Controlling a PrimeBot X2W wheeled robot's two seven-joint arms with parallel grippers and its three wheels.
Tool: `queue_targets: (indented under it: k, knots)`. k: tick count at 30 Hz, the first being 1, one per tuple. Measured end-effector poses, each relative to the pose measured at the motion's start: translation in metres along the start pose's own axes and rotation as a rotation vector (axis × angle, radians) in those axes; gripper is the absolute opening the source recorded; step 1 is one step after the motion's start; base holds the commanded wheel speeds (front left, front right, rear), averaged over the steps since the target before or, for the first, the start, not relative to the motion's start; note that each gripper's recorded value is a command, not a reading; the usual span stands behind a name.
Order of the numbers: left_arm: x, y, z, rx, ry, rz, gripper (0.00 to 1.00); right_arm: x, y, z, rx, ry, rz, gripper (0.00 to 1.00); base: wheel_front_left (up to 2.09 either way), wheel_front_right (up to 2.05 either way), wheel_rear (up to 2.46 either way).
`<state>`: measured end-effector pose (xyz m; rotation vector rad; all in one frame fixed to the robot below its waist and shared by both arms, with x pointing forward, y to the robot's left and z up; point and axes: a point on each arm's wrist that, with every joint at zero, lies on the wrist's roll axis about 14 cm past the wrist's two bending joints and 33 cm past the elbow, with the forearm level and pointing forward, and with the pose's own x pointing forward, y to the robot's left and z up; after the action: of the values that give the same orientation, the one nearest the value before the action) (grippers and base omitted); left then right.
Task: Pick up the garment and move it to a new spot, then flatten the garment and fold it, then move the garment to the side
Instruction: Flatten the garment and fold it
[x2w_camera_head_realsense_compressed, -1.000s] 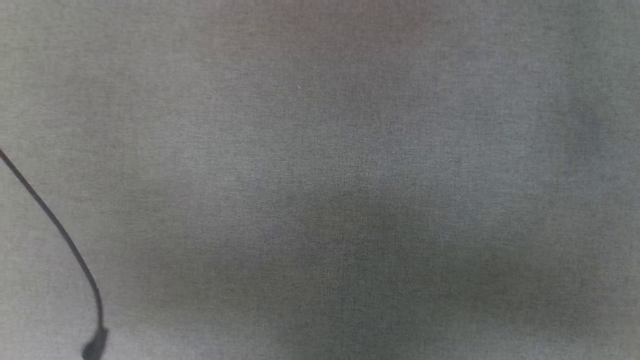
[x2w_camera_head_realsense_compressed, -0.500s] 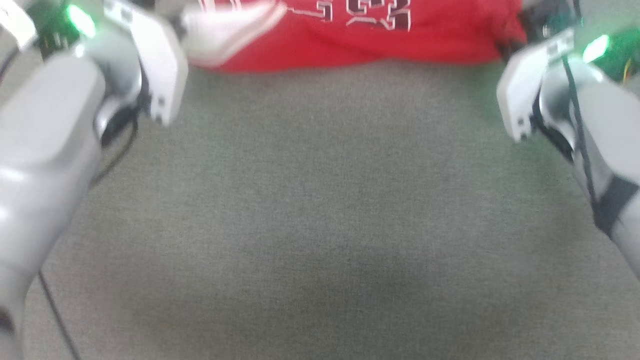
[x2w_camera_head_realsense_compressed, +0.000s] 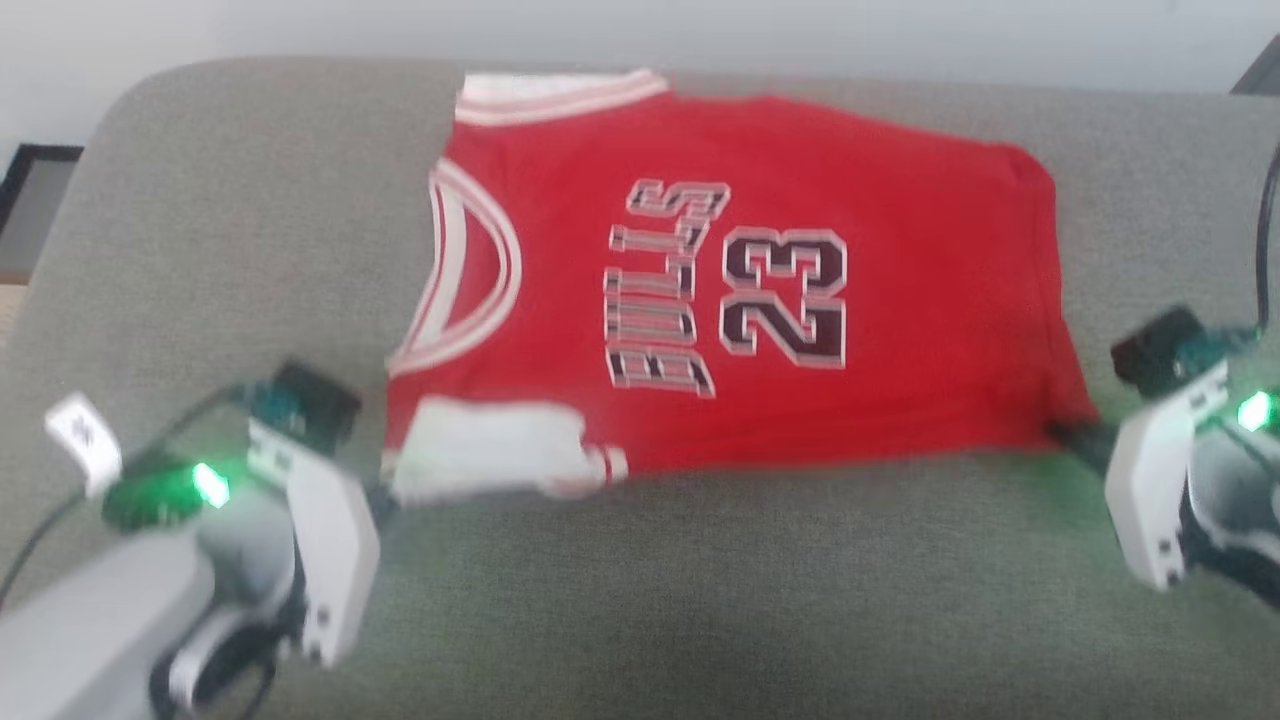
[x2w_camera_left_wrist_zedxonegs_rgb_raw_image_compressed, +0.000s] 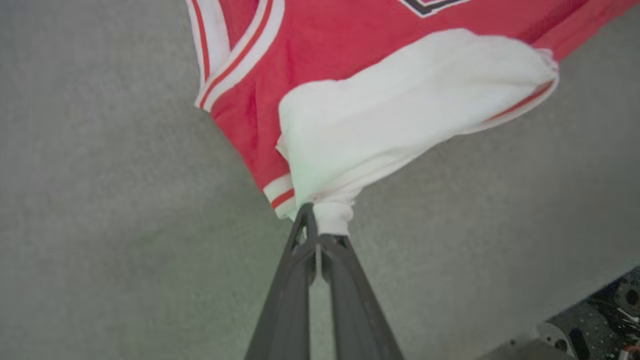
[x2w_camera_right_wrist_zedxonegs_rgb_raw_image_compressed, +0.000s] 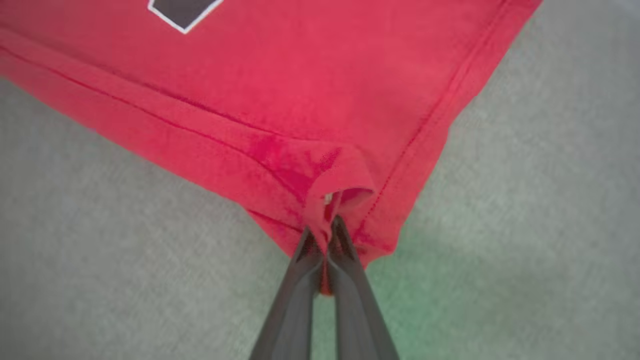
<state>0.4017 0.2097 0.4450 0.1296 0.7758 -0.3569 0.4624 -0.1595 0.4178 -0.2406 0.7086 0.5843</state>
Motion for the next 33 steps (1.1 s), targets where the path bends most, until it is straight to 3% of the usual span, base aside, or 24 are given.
queue_targets:
  k: [14, 18, 22, 33]
  knots:
    - [-0.06, -0.058, -0.099, -0.196, 0.212, -0.049, 0.0, -0.054, 0.051, -0.084, 0.091, 0.23, 0.15, 0.0, 0.0, 0.0, 0.0]
    - [-0.066, -0.062, -0.104, -0.209, 0.221, -0.045, 0.0, -0.061, 0.051, -0.087, 0.113, 0.226, 0.145, 0.0, 0.0, 0.0, 0.0]
    - [-0.07, -0.049, -0.086, -0.157, 0.165, -0.006, 0.0, -0.064, 0.04, -0.074, 0.105, 0.172, 0.107, 0.0, 0.0, 0.0, 0.0]
    - [-0.061, 0.0, 0.019, 0.132, -0.061, 0.087, 0.0, -0.055, 0.019, -0.019, 0.035, 0.044, 0.02, 0.0, 0.0, 0.0, 0.0]
